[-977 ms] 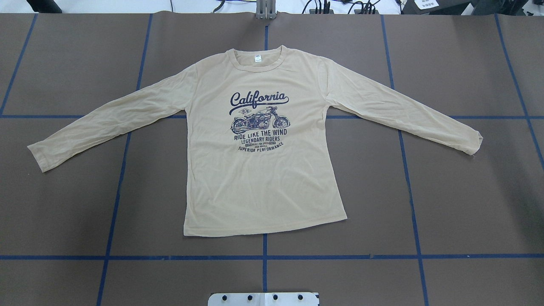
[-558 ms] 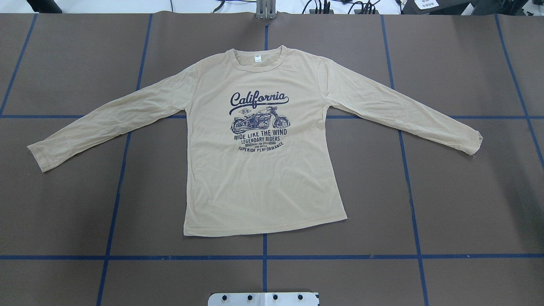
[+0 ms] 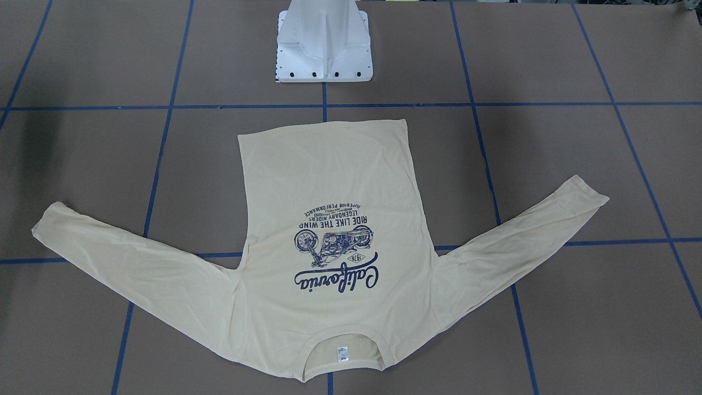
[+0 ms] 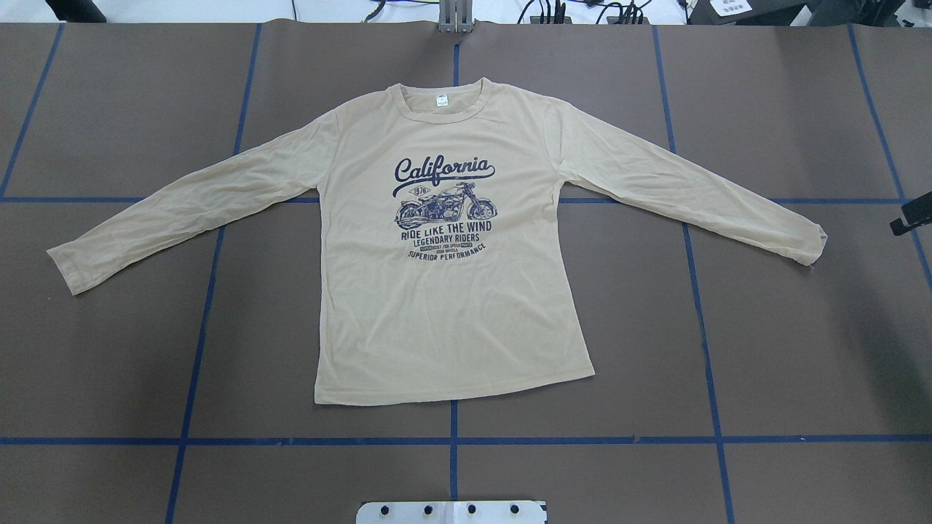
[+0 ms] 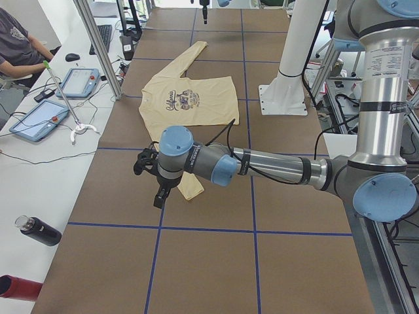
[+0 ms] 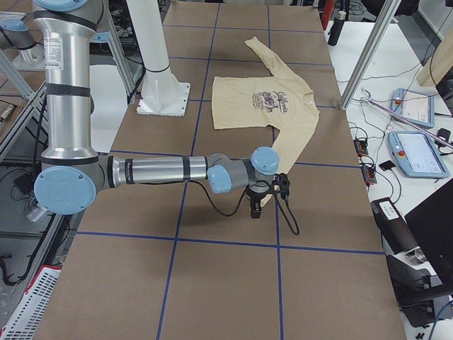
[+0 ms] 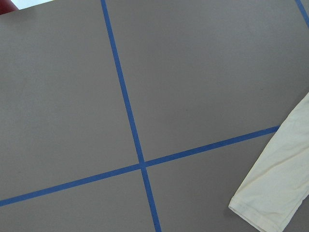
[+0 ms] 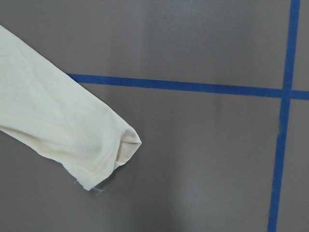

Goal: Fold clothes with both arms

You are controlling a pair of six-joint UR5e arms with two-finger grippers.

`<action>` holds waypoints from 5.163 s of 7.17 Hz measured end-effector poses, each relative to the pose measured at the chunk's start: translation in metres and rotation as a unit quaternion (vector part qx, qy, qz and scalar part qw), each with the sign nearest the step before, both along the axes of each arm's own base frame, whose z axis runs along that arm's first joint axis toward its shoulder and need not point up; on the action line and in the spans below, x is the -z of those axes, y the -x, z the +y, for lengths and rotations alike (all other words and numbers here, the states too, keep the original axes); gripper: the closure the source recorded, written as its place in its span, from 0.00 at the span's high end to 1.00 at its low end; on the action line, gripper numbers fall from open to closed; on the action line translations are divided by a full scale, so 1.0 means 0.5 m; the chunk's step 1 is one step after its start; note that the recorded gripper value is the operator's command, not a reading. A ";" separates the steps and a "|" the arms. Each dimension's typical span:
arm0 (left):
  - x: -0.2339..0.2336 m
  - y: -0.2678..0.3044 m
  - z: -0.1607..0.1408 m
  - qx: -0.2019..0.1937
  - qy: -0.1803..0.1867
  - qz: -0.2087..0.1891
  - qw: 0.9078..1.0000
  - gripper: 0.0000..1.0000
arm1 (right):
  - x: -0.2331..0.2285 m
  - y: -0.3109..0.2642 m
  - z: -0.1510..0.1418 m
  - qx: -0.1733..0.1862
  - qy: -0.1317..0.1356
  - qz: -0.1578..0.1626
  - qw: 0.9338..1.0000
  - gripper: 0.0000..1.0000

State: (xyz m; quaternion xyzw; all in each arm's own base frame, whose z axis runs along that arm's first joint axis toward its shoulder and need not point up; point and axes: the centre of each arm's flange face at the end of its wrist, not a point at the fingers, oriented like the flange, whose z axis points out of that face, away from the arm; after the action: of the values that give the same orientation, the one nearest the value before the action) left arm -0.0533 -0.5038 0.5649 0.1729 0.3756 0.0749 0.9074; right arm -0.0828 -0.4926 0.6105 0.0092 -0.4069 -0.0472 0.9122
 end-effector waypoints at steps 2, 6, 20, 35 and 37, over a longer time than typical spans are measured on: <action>0.000 -0.010 -0.001 -0.005 -0.001 0.000 1.000 1.00 | -0.004 0.076 -0.032 -0.001 -0.008 0.008 1.000 0.99; 0.006 -0.028 -0.004 -0.014 -0.013 0.001 1.000 1.00 | -0.045 0.157 -0.081 -0.096 0.084 0.000 0.992 0.87; 0.000 -0.028 -0.006 -0.013 -0.017 0.000 1.000 1.00 | -0.051 0.220 -0.108 -0.106 0.120 -0.004 0.987 0.00; -0.017 -0.055 -0.006 -0.028 -0.010 0.000 1.000 1.00 | 1.147 1.048 -0.096 -0.176 -0.064 -0.087 0.978 0.00; -0.020 -0.055 -0.006 -0.028 -0.008 0.000 1.000 1.00 | 1.179 1.114 -0.092 -0.178 -0.080 -0.073 0.978 0.00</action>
State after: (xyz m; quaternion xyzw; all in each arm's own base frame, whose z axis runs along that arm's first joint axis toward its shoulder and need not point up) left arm -0.0256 -0.5070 0.5748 0.1694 0.3797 0.1034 0.9035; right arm -0.6396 -0.5384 0.0210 0.1578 -0.4592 0.0840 0.8702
